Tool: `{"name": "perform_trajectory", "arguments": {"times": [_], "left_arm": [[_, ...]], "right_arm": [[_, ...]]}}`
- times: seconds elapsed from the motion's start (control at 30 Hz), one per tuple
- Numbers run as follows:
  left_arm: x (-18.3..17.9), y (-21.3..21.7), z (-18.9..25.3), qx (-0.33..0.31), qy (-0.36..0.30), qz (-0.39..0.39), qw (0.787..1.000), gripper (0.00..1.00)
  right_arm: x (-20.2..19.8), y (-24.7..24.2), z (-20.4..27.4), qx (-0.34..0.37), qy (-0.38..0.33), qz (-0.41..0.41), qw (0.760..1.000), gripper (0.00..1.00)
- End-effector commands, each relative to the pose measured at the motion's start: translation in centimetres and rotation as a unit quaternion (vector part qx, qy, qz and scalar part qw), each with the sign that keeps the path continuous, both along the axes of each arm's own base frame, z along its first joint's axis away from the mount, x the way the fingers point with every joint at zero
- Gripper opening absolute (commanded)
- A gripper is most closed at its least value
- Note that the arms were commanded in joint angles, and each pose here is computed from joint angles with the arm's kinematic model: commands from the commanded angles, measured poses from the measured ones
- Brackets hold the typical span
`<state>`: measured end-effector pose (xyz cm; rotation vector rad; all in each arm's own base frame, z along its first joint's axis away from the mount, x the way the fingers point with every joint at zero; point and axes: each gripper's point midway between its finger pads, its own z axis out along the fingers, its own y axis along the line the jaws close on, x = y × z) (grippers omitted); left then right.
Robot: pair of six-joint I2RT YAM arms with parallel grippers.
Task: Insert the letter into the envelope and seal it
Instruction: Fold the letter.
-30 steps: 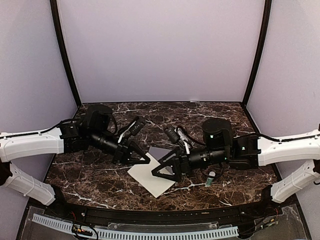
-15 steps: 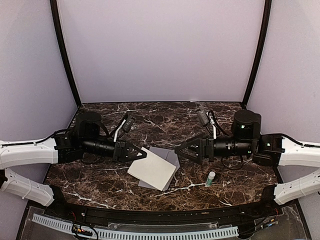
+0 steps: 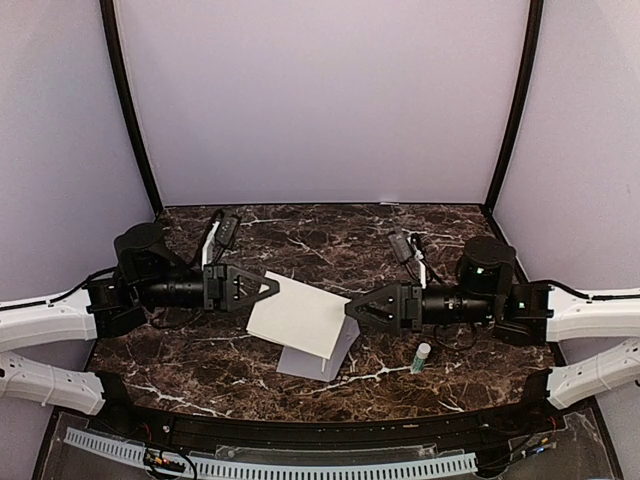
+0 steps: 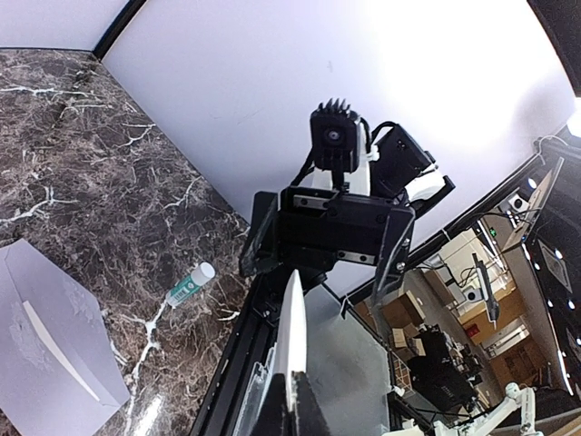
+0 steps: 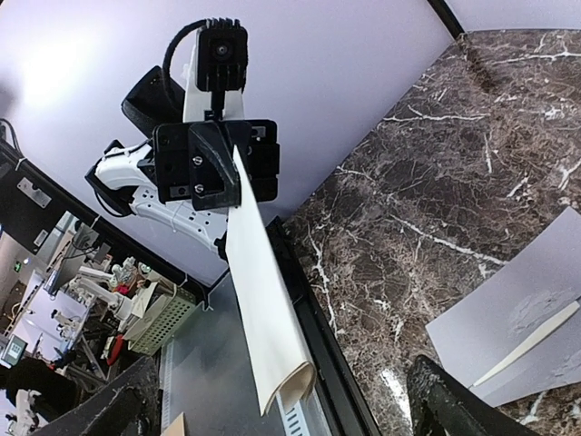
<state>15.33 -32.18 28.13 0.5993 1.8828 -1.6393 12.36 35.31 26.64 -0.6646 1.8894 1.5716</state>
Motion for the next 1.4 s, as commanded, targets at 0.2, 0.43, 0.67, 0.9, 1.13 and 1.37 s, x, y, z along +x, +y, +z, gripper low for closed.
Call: {"name": "perform_trajectory", "arguments": {"times": [0.2, 0.43, 0.67, 0.9, 1.13, 1.37], "left_arm": [[-1.1, 0.4, 1.8, -0.053, -0.009, -0.015, 0.998, 0.0], [-1.0, 0.7, 2.1, -0.057, -0.009, -0.006, 0.998, 0.0], [-0.4, 1.3, 1.4, -0.027, -0.011, 0.022, 0.999, 0.57], [1.1, 2.1, 0.3, 0.101, -0.048, 0.056, 0.992, 0.81], [1.8, 1.1, -0.3, 0.192, -0.098, 0.014, 0.976, 0.78], [-2.7, -2.0, 0.1, 0.176, -0.127, -0.113, 0.97, 0.75]], "right_arm": [[-0.8, 3.2, 3.3, 0.054, -0.005, 0.029, 0.998, 0.61], [-0.6, 4.2, 4.1, 0.078, -0.007, 0.036, 0.996, 0.18], [-0.1, 3.8, 3.3, 0.05, -0.009, 0.022, 0.998, 0.0], [0.2, 2.5, 1.2, -0.042, -0.003, 0.031, 0.999, 0.0], [-1.5, 2.1, 0.1, -0.104, -0.002, 0.087, 0.991, 0.0], [-3.5, 1.4, -0.1, -0.112, 0.004, 0.14, 0.984, 0.0]]}}
